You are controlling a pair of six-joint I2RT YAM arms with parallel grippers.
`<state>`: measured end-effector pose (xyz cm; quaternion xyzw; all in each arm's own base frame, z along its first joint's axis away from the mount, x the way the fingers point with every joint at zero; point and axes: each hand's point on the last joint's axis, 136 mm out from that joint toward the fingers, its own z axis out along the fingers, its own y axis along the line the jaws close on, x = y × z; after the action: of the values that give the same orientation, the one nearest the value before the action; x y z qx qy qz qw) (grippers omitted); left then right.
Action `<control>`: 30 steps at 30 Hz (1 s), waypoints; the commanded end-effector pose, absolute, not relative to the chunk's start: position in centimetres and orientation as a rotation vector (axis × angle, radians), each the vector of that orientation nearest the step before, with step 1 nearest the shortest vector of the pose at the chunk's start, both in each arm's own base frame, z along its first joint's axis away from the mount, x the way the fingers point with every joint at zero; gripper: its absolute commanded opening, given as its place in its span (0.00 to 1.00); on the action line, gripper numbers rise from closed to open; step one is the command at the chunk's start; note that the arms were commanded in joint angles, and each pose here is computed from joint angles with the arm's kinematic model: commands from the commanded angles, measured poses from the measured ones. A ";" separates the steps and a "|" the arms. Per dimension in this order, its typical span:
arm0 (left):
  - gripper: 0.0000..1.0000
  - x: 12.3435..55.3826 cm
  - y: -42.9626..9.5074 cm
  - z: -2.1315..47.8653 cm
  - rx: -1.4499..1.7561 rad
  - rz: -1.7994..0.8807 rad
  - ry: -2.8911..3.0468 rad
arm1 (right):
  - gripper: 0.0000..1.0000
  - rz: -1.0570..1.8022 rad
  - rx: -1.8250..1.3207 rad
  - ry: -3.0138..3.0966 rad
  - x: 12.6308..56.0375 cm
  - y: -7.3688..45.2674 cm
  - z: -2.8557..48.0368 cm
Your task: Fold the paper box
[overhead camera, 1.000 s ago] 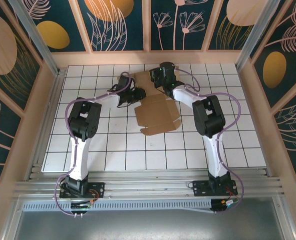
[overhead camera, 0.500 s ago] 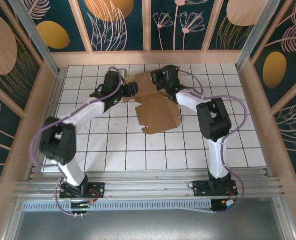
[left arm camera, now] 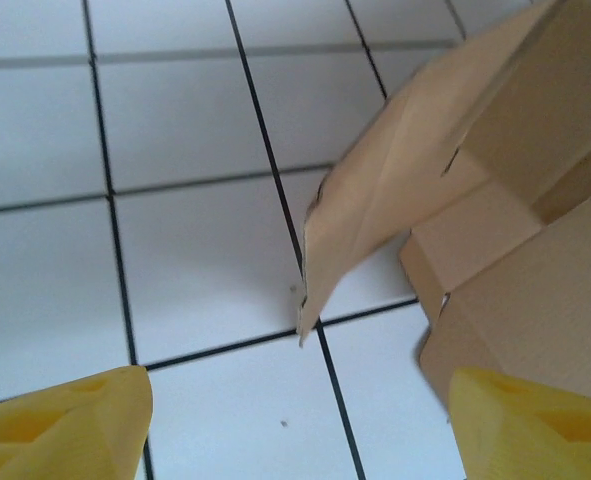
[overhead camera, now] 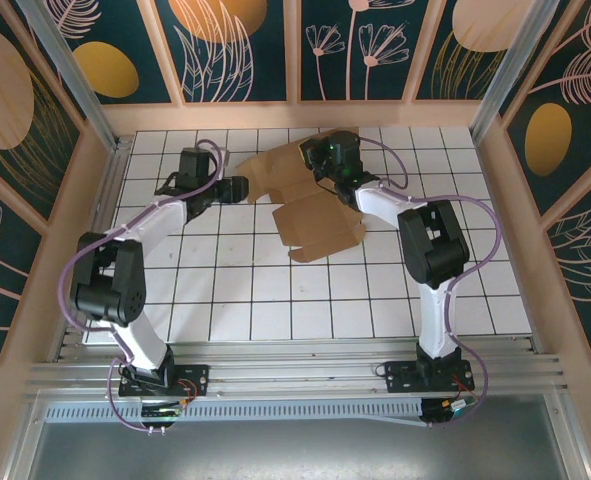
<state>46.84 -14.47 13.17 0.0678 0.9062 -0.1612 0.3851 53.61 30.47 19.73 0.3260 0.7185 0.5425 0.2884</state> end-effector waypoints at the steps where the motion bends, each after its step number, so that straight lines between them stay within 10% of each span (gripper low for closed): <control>1: 0.77 48.3 -15.3 13.0 0.206 -0.422 2.295 | 0.03 1.498 0.775 1.850 52.9 30.8 23.7; 7: 0.67 50.9 -17.4 11.1 0.218 -0.526 2.296 | 0.03 1.505 0.776 1.845 52.9 31.0 24.1; 14: 0.14 50.5 -19.4 12.8 0.131 -0.740 2.260 | 0.01 1.506 0.778 1.850 52.9 31.6 23.3; 30: 0.00 48.0 -24.8 18.2 -0.111 -0.786 2.153 | 0.00 1.513 0.789 1.818 52.2 32.2 21.7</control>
<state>47.30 -23.49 12.54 -0.0232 0.8963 -0.2753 0.3469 53.63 30.84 21.16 0.3164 0.6889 0.5661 0.3239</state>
